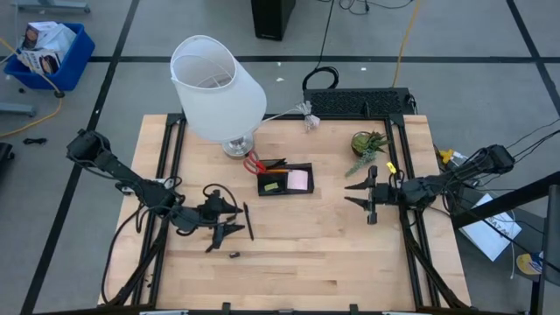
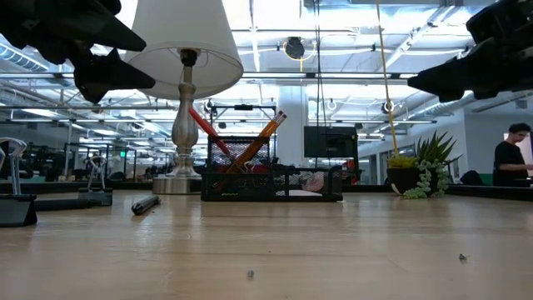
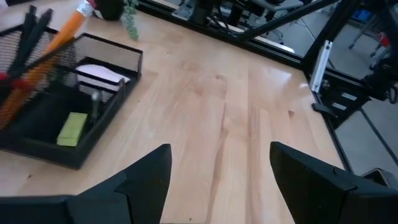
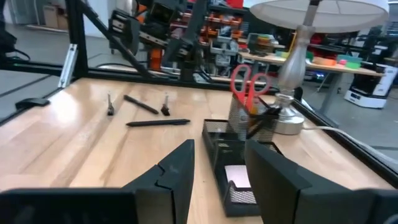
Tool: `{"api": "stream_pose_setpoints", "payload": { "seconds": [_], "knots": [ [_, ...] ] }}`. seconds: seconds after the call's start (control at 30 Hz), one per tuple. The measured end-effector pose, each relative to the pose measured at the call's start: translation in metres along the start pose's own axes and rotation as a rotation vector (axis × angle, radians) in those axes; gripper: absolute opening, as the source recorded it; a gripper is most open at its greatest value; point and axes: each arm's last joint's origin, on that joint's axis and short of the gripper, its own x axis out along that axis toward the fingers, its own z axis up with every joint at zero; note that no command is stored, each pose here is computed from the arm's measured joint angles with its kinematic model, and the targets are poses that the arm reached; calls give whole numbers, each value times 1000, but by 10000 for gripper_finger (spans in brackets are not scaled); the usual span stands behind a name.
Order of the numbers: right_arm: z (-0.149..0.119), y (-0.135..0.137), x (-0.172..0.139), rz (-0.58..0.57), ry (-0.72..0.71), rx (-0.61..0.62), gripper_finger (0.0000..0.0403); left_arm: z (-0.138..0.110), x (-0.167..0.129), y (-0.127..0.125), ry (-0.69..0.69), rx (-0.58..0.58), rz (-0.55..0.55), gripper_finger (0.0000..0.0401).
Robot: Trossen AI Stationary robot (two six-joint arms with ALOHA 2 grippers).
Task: Pick and place office supplies into organizer
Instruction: Put the bottom black binder clip into the bottom left compartment of the desk organizer
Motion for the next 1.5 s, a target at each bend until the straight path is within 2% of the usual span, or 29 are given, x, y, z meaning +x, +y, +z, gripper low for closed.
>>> {"api": "stream_pose_setpoints", "payload": {
  "seconds": [0.2,0.3,0.4,0.5,0.67,0.93,1.13,1.3,1.5],
  "knots": [
    [0,0,0,2,0,-11,137,-3,0,-4,87,40,-139,274],
    [0,0,0,2,0,-11,137,-4,-1,-5,118,-40,-163,274],
    [0,0,0,2,0,-11,137,-8,-3,-8,199,-60,-246,273],
    [0,0,0,2,0,-11,137,-13,-8,-15,227,-107,-276,273],
    [0,0,0,2,0,-11,137,-22,-21,-29,185,-118,-247,273],
    [0,0,0,2,1,-11,137,-48,-32,-45,76,-104,-129,273],
    [0,0,0,3,0,-10,137,-60,-16,-51,89,-91,-72,273],
    [0,0,0,3,0,-10,137,-58,1,-66,152,-81,-68,273],
    [0,0,0,3,0,-10,137,-59,5,-93,235,41,-9,273]
  ]
}}
